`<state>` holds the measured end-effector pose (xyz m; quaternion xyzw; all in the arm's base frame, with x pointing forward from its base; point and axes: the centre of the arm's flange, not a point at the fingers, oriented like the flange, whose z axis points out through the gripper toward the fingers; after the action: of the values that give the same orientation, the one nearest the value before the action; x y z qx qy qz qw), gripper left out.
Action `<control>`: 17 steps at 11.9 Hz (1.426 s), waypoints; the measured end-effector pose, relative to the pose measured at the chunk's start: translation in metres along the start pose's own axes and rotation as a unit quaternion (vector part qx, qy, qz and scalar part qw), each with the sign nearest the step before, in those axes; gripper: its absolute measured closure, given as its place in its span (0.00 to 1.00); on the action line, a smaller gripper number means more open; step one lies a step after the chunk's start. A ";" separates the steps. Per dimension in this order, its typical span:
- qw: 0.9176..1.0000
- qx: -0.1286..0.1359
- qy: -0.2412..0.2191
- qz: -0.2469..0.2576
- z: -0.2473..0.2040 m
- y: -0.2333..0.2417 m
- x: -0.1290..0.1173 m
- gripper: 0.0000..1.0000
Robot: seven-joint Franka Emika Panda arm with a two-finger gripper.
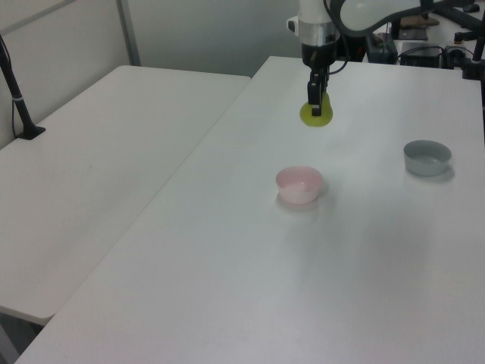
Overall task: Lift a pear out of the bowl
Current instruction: 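Lift the pear out of the bowl and carry it toward the grey bowl, then lower the held pear onto the table beside the grey bowl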
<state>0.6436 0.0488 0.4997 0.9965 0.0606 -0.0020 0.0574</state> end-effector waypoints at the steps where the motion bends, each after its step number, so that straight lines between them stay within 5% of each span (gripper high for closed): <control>1: 1.000 0.000 0.001 0.004 0.000 0.029 -0.001 0.37; 6: 1.000 0.001 -0.006 0.005 0.011 0.138 -0.020 0.37; 10: 1.000 0.002 -0.006 -0.001 0.028 0.144 -0.014 0.37; 17: 1.000 0.013 -0.022 -0.005 0.142 0.146 0.013 0.37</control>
<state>0.6741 -0.1094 0.3755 0.9966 0.0643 -0.0252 0.0456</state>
